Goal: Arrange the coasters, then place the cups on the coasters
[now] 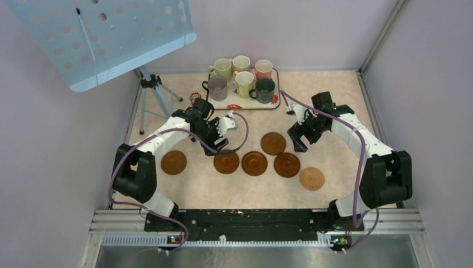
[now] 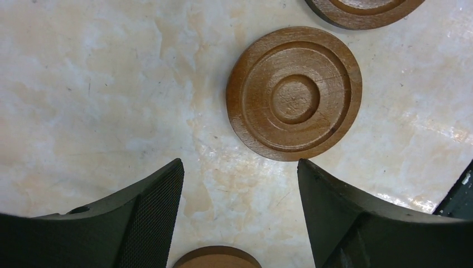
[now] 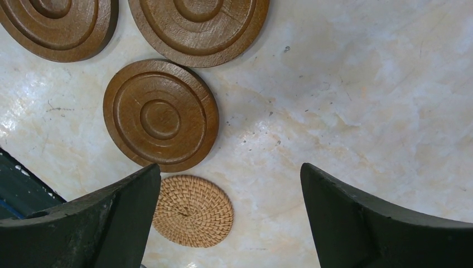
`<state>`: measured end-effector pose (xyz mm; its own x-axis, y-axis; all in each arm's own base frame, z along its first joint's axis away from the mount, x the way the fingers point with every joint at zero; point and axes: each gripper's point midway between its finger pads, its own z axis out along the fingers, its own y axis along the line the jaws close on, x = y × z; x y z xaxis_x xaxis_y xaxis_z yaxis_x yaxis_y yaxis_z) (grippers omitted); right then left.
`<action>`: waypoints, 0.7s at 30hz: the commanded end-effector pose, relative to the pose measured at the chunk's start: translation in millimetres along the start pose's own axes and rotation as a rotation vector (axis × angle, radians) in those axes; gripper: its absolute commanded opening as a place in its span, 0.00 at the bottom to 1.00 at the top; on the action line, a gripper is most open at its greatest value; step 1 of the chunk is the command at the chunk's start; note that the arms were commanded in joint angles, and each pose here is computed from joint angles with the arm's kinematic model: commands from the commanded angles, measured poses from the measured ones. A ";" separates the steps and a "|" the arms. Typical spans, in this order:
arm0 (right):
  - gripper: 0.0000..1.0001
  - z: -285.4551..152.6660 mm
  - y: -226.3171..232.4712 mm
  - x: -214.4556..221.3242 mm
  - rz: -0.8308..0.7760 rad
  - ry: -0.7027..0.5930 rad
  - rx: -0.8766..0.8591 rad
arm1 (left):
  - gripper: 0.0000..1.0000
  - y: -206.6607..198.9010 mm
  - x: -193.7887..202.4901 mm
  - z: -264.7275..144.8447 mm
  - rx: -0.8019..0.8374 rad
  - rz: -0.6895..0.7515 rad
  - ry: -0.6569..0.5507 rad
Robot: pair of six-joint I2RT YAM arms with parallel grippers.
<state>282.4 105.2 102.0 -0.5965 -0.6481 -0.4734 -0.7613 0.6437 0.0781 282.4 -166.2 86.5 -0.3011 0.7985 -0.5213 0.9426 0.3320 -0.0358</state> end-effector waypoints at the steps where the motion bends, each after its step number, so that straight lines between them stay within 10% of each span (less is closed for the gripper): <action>1: 0.94 -8.8 2.3 -19.8 -0.008 -0.068 0.002 | 0.79 4.9 -11.2 16.0 -0.023 0.021 -0.003; 21: 0.93 -7.2 -2.0 -20.7 -0.002 -0.059 0.013 | 0.54 -9.7 22.5 72.2 0.052 0.276 0.283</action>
<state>281.4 108.6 102.9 -0.6187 -0.6226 -0.4792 -0.7440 0.6602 0.1029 283.5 -215.6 22.5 -0.1391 0.9227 -0.3597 0.9887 0.1496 0.0016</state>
